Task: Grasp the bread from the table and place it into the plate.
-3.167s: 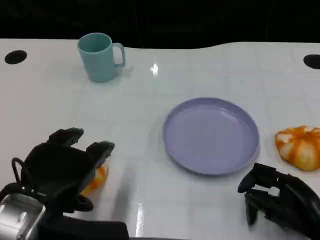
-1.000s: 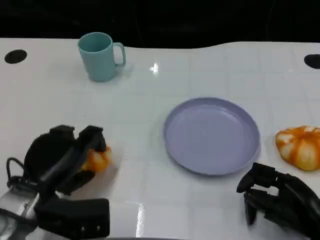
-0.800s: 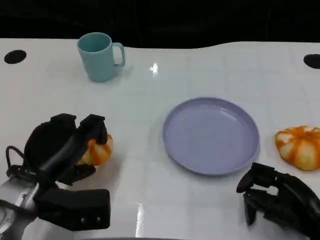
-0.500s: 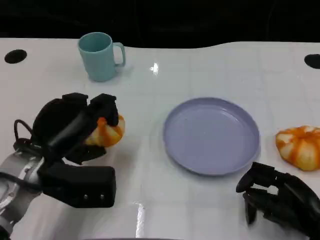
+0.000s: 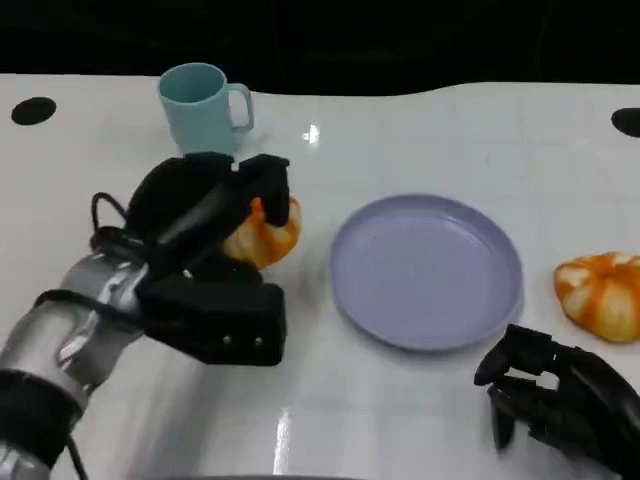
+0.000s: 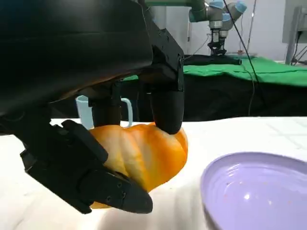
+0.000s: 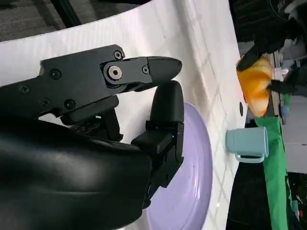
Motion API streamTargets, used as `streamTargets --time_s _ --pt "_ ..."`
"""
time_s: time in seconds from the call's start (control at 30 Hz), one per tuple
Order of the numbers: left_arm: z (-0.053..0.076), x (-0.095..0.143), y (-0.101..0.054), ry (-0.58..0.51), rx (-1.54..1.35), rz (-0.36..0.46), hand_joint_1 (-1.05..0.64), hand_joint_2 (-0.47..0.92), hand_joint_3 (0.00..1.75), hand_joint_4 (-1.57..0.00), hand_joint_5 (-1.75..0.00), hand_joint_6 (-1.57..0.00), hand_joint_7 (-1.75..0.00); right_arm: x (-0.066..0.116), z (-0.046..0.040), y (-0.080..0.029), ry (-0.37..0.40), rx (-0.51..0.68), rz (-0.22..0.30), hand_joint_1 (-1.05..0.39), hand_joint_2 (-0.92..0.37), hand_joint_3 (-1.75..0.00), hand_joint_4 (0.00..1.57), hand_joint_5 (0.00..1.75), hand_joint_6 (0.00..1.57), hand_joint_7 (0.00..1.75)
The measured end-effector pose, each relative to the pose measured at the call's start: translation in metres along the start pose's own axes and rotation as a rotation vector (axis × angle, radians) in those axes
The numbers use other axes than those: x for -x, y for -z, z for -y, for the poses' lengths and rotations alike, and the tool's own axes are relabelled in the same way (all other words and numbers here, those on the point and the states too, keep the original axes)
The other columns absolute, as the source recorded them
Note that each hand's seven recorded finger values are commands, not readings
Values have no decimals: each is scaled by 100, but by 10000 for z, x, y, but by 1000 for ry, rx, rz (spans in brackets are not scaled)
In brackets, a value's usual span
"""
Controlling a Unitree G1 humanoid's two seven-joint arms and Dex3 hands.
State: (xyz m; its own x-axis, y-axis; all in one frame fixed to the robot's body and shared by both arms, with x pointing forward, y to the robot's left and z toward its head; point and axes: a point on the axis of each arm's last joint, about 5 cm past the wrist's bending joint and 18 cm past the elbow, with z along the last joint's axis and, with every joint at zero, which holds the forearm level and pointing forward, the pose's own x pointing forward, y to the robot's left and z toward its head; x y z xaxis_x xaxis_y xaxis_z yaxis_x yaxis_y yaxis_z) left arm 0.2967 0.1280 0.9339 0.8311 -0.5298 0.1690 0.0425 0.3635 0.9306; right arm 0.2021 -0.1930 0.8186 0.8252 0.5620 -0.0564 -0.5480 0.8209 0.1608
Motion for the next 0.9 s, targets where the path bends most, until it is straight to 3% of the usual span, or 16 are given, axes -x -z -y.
streamTargets --time_s 0.4,0.43,0.47,0.53,0.9 --pt "96 -211 -172 49 47 55 -24 92 32 -82 -175 -62 -175 -2 0 1 -1 -2 -2 -53 -92 -24 66 175 70 135" --pt "112 -248 -208 48 54 71 -23 86 42 -82 -175 -62 -175 -5 0 -1 -1 -7 -5 -53 -92 -24 66 175 70 135" --pt "127 -280 -246 45 56 90 -22 73 67 -83 -175 -62 -175 -8 0 -3 -3 -10 -6 -53 -92 -24 66 175 70 135" --pt "156 -334 -319 37 70 116 -20 64 86 -84 -175 -62 -175 -7 1 -6 -7 -11 -5 -54 -92 -25 66 175 70 136" --pt "231 -537 -582 43 95 170 -25 69 80 -86 -175 -62 -175 22 9 -6 -11 -9 -5 -54 -92 -24 66 175 69 136"
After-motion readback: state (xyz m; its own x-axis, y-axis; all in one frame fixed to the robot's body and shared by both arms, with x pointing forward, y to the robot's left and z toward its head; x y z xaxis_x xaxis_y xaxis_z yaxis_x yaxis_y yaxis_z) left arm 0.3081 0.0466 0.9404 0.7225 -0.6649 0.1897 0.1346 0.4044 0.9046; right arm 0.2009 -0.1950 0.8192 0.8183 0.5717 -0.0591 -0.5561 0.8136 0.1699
